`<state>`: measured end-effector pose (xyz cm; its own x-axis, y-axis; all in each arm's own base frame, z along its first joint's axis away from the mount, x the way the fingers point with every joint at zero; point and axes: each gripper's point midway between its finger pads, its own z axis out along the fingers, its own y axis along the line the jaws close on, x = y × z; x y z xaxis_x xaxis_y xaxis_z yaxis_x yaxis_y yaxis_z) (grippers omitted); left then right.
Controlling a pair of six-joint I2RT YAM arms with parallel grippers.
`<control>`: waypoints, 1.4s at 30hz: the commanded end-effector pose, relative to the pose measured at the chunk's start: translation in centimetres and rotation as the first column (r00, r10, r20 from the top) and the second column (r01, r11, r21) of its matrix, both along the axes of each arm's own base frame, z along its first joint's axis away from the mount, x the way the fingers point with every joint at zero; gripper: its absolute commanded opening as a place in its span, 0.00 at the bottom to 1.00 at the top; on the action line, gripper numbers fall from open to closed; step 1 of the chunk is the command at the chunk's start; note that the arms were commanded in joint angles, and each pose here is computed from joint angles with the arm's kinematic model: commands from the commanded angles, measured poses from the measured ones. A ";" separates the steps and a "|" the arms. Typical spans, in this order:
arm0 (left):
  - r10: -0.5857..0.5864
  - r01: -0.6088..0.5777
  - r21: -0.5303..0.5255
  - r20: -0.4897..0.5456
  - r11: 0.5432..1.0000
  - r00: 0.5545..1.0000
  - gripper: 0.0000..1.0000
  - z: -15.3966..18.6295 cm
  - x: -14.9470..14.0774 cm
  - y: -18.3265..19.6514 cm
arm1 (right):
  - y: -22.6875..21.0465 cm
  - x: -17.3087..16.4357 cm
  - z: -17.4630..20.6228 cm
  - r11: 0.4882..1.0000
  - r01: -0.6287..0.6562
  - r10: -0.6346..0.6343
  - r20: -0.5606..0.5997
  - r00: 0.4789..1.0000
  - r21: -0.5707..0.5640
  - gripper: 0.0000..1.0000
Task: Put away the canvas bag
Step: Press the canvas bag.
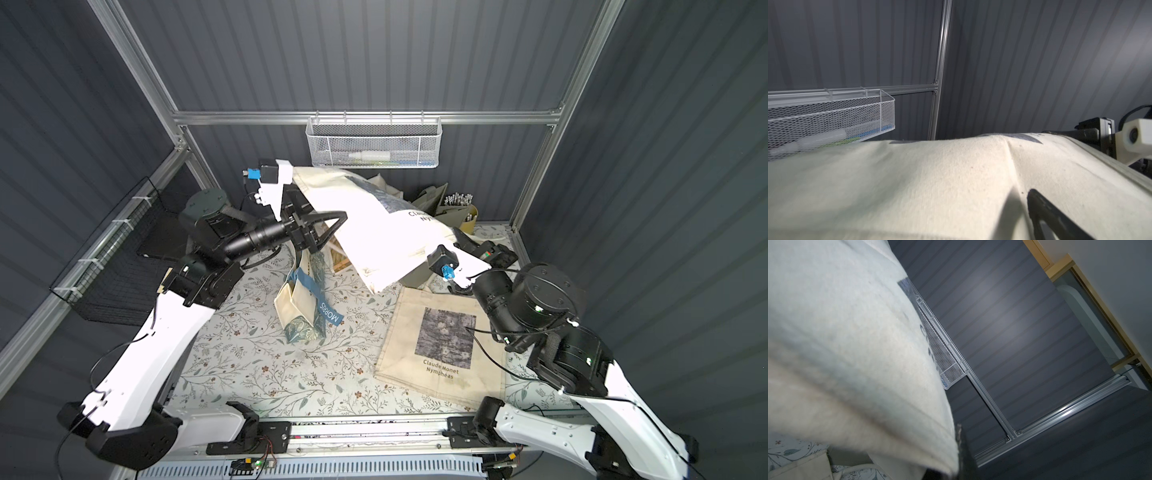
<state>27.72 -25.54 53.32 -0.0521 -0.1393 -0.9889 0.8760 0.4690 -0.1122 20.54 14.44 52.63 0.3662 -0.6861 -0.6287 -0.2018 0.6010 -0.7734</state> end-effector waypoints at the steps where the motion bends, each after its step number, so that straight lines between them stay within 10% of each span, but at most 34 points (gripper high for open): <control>1: 0.083 -0.118 0.139 0.233 0.983 0.969 0.99 -1.1 -0.4 1.3 | -0.6 -1.3 2.8 0.988 -0.056 0.055 0.006 0.998 0.141 0.00; 7: 0.168 -0.241 0.203 0.322 0.949 0.932 0.99 -2.3 -0.4 3.2 | -0.5 -0.6 2.7 0.991 -0.021 0.026 -0.036 0.999 0.134 0.00; 10: 0.343 -0.377 0.141 0.214 0.916 0.915 0.99 -2.1 1.7 5.2 | -0.6 -0.4 3.3 0.989 -0.006 0.012 -0.041 0.999 0.148 0.00; 16: 0.325 -0.359 0.182 0.189 0.915 0.927 0.99 -2.6 1.8 4.9 | -2.6 -1.3 5.7 0.971 0.007 -0.006 -0.004 1.000 0.237 0.00; 28: -0.075 0.031 0.349 0.115 0.937 0.991 0.99 -6.0 -1.4 -0.1 | -1.5 -0.6 5.5 0.980 0.017 -0.003 -0.070 0.998 0.200 0.00; 42: -0.335 0.295 0.189 0.241 0.937 0.911 0.99 1.2 -9.3 -0.5 | 1.5 1.9 0.5 0.997 0.051 -0.033 -0.248 0.968 0.064 0.00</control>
